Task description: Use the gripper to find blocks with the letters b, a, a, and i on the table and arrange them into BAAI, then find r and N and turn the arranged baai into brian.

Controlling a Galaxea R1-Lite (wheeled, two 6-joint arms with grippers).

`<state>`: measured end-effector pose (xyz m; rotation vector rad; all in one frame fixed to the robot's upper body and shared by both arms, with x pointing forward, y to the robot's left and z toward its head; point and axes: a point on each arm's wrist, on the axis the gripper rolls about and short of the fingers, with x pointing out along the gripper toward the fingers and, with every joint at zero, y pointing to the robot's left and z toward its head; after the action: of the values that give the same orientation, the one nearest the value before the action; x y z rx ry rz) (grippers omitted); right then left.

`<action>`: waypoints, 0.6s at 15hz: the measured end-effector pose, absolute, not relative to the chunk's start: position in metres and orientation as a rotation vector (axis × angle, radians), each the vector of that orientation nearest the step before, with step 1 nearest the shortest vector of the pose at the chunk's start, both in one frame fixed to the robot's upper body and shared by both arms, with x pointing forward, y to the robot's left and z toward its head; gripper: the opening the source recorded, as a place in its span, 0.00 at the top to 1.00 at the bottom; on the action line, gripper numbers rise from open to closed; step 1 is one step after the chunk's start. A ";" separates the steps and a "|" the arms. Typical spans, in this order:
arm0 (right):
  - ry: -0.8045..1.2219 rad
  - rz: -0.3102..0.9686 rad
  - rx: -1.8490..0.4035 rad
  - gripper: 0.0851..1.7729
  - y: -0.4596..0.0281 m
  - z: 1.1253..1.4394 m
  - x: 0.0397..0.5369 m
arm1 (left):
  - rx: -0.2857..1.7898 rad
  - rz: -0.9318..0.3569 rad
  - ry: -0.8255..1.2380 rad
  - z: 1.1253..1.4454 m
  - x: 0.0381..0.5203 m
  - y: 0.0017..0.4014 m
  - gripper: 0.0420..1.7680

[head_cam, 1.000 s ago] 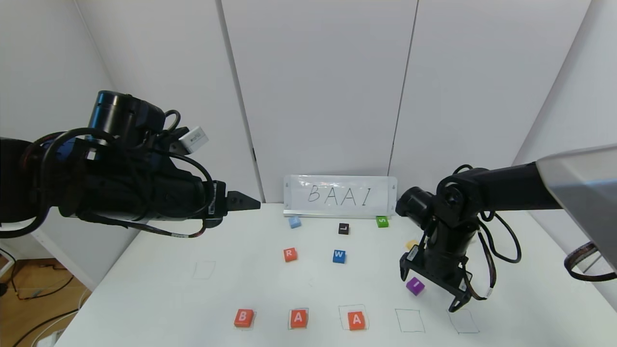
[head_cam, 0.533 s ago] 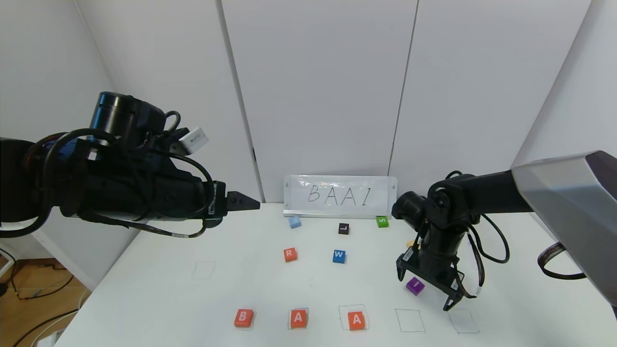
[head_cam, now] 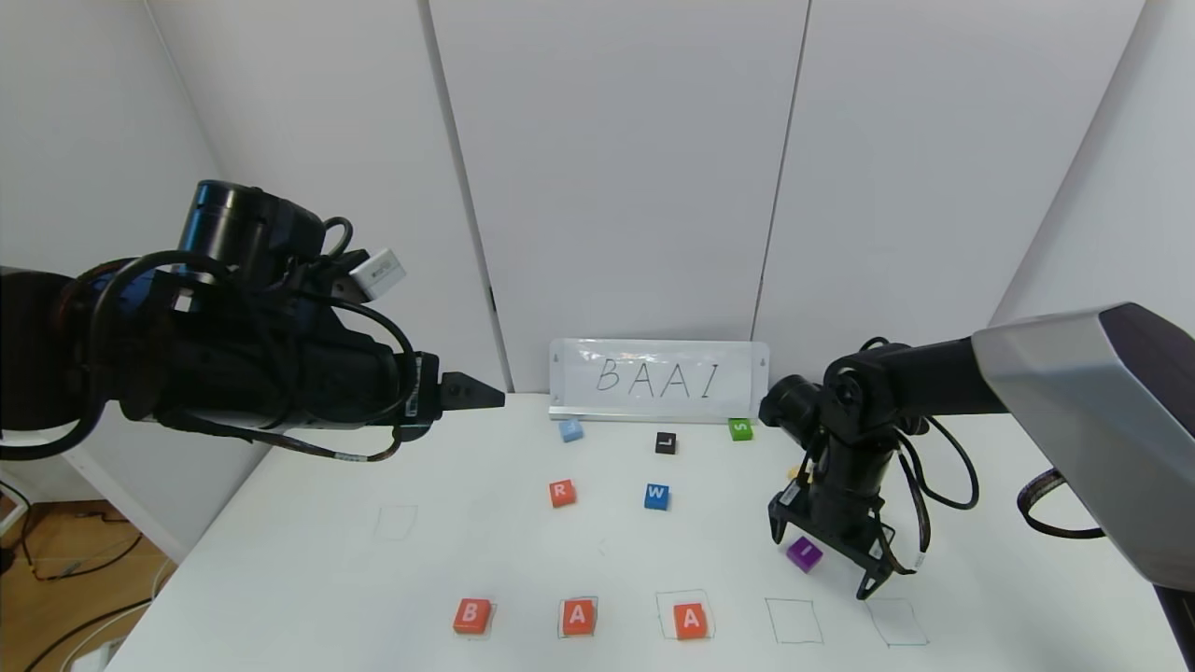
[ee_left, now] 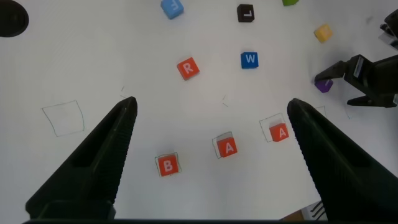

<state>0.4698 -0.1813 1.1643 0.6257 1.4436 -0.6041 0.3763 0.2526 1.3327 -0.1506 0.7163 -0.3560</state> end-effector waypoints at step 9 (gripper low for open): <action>1.428 -0.610 0.642 0.04 -0.182 1.159 0.481 | -0.150 -0.354 0.725 1.330 0.378 0.252 0.03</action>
<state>0.4810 -0.1816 1.1590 0.6416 1.4276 -0.6095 0.3782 0.2521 1.3301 -0.1502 0.7255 -0.3541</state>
